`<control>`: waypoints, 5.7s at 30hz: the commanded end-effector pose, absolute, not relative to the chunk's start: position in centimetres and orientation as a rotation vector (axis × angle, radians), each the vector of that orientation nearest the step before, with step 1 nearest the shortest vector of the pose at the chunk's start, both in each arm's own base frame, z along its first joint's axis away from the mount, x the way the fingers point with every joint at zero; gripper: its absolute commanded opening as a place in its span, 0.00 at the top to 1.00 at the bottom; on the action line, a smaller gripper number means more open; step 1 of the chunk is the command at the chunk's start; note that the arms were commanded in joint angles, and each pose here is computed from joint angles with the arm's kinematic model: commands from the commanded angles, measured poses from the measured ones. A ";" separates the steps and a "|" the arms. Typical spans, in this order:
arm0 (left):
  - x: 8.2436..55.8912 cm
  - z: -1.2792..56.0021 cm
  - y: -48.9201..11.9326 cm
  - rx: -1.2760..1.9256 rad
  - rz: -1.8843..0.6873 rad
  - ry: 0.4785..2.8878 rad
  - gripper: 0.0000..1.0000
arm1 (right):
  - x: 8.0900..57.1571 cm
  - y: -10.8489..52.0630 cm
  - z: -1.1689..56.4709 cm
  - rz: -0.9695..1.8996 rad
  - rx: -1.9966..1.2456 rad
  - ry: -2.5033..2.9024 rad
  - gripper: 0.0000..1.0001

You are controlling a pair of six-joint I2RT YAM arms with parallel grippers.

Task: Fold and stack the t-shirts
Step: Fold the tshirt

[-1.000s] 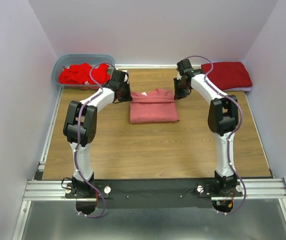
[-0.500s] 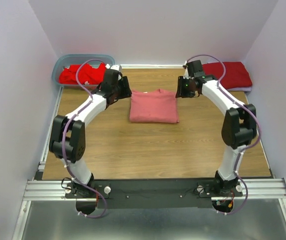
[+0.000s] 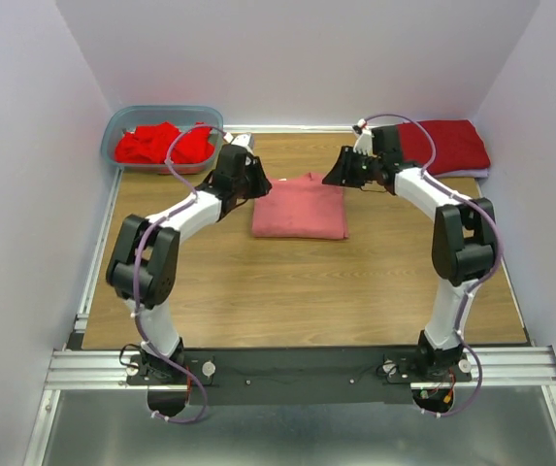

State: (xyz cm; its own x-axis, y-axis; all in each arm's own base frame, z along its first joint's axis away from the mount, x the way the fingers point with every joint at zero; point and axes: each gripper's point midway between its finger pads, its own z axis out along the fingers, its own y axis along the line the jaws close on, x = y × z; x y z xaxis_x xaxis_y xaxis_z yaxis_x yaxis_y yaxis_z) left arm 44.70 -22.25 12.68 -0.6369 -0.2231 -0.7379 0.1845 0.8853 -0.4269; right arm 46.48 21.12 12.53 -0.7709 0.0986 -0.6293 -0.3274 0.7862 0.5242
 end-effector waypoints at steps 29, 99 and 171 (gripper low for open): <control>53.1 16.2 -21.4 -0.068 -0.883 2.010 0.49 | 50.3 19.6 14.9 1.529 0.057 2.009 0.50; 34.9 27.0 -1.9 -0.380 0.003 1.706 0.32 | 41.3 41.5 12.4 1.818 -0.007 2.193 0.24; 37.1 2.3 -42.4 0.919 0.034 2.166 0.42 | 38.8 5.4 8.5 0.377 0.465 2.407 0.21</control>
